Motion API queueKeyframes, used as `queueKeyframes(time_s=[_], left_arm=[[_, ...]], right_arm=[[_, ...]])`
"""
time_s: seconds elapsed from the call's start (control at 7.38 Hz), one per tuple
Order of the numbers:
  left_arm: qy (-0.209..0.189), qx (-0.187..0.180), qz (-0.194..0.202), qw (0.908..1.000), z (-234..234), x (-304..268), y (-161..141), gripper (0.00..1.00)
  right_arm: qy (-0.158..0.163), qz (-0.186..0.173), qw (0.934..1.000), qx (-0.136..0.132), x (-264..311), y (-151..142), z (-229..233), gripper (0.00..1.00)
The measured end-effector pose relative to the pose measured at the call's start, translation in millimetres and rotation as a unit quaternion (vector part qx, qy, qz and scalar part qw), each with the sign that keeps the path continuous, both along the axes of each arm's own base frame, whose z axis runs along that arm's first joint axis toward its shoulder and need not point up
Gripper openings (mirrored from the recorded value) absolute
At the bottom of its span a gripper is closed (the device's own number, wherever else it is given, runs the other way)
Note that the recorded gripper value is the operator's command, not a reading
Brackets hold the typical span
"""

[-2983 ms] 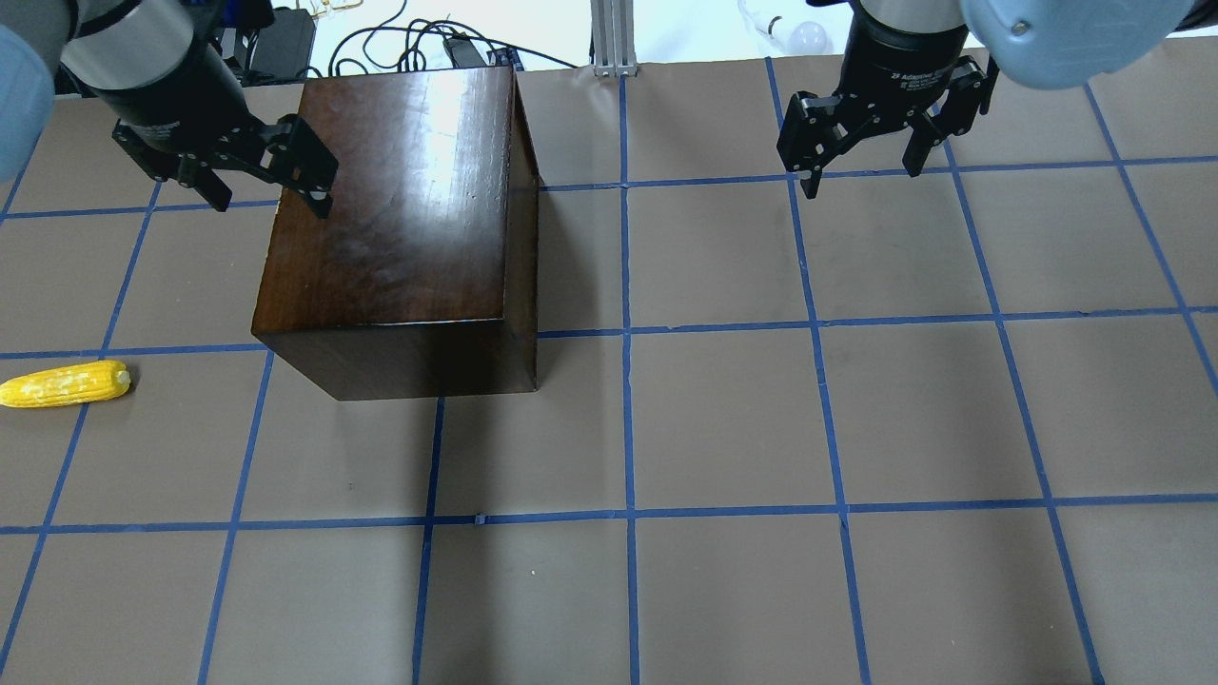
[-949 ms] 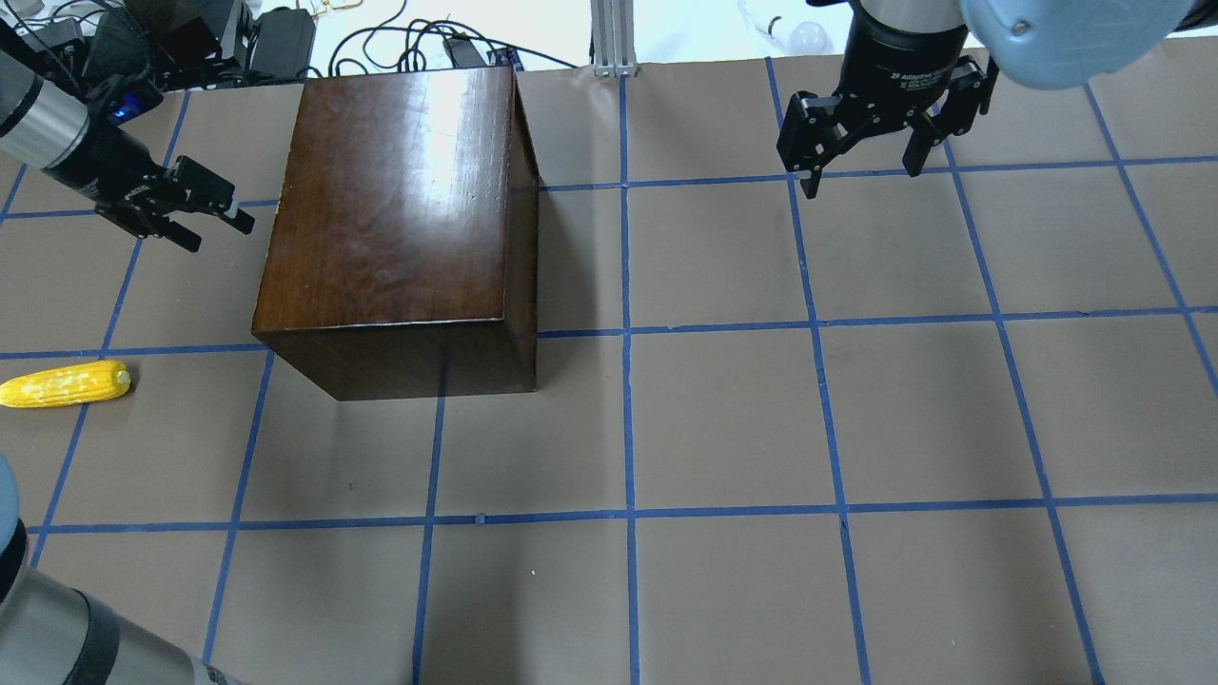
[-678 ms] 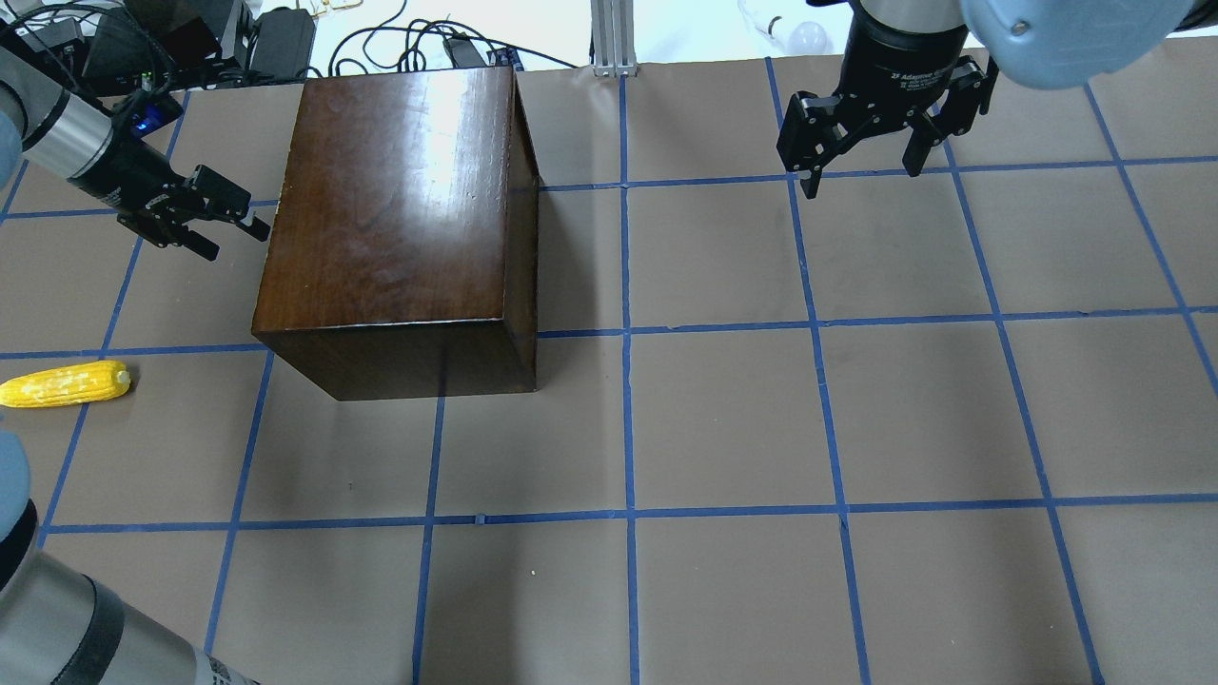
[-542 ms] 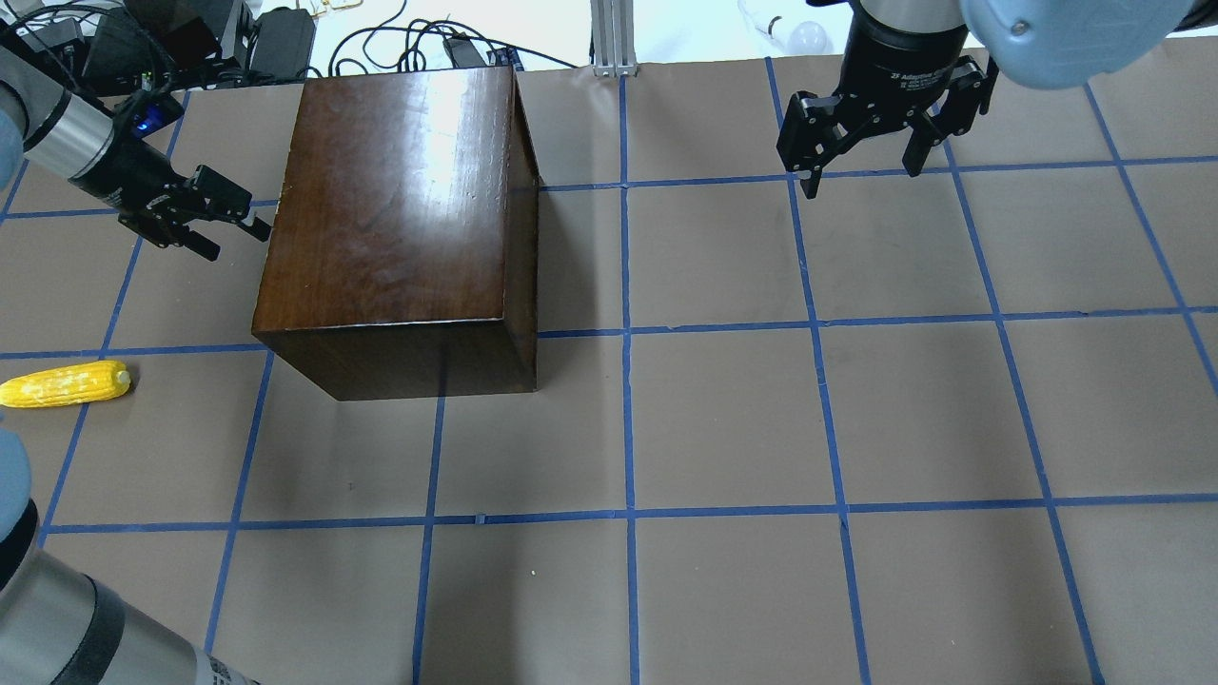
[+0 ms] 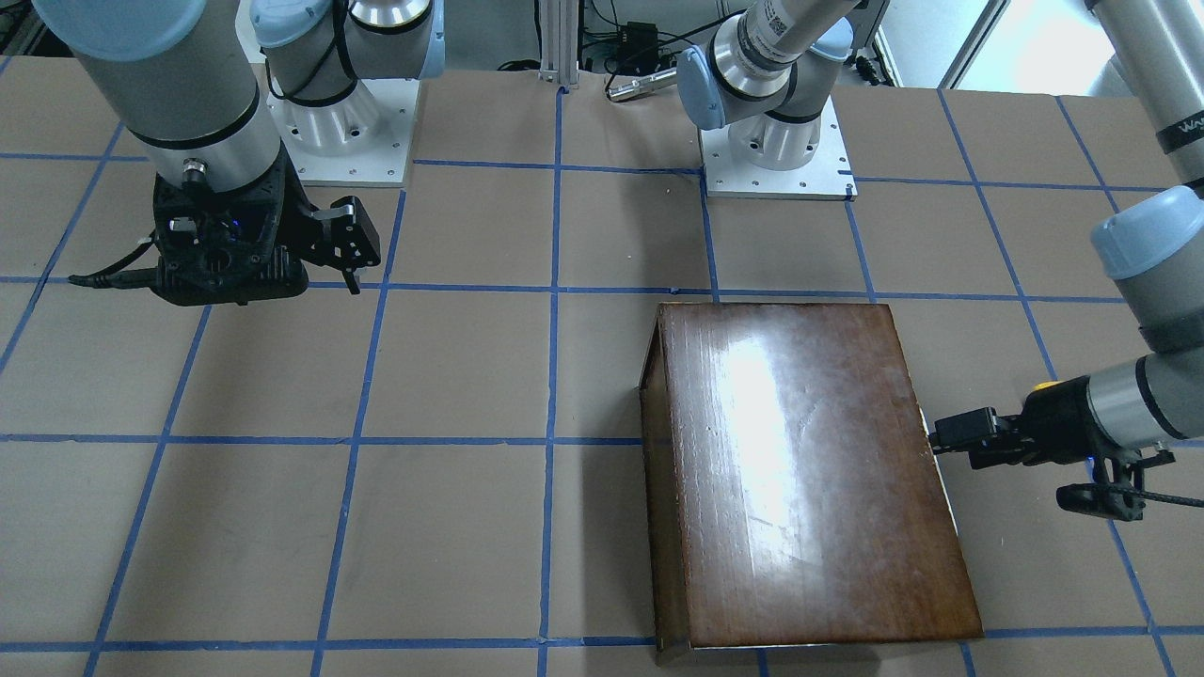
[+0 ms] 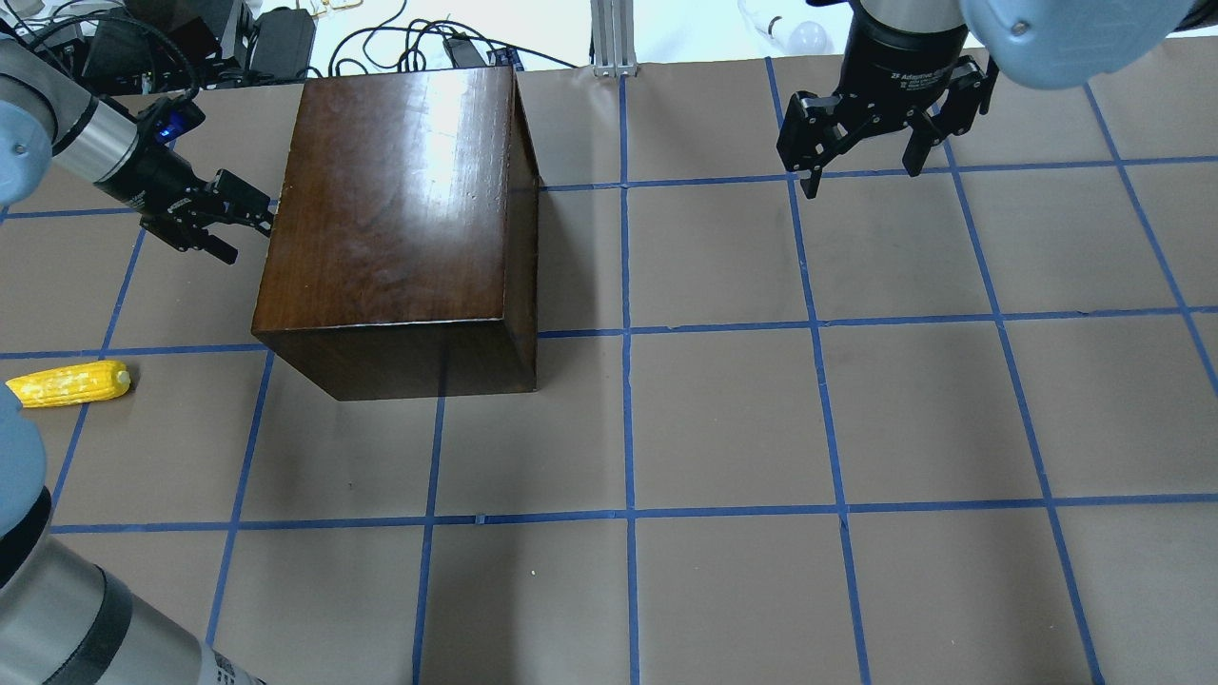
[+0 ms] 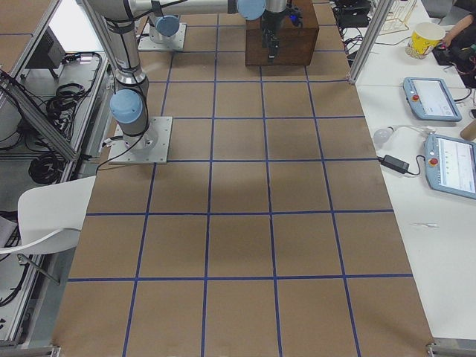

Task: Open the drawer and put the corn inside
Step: 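Lower the left gripper and hook the white drawer handle, then pull the drawer outward by its handle with the left gripper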

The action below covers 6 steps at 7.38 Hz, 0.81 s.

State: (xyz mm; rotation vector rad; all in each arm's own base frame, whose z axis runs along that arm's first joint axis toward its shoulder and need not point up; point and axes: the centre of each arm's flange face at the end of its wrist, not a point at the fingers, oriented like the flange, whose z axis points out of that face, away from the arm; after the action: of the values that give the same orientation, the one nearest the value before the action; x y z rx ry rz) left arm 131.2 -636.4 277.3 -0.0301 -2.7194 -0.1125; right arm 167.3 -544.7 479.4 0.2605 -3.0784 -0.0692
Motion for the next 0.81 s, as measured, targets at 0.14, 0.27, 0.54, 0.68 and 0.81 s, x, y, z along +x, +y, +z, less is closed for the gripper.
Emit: queueKeyframes(time_s=[0.14, 0.27, 0.54, 0.68, 0.81], left_arm=[[0.0, -0.001, 0.0, 1.0, -4.4, 0.5, -2.0, 1.0], [0.0, -0.001, 0.0, 1.0, -8.7, 1.2, -3.7, 1.0], [-0.001, -0.001, -0.003, 1.0, -14.7, -3.2, -7.0, 1.0], [-0.003, -0.003, -0.008, 1.0, -14.8, -9.0, -9.0, 1.0], [-0.006, -0.007, -0.011, 0.9999, -13.6, -11.6, -10.6, 1.0]], right_arm=[[0.0, 0.0, 1.0, 0.0, 0.0, 0.0, 0.0, 1.0], [0.0, 0.0, 1.0, 0.0, 0.0, 0.0, 0.0, 1.0], [0.0, 0.0, 1.0, 0.0, 0.0, 0.0, 0.0, 1.0], [0.0, 0.0, 1.0, 0.0, 0.0, 0.0, 0.0, 1.0], [0.0, 0.0, 1.0, 0.0, 0.0, 0.0, 0.0, 1.0]])
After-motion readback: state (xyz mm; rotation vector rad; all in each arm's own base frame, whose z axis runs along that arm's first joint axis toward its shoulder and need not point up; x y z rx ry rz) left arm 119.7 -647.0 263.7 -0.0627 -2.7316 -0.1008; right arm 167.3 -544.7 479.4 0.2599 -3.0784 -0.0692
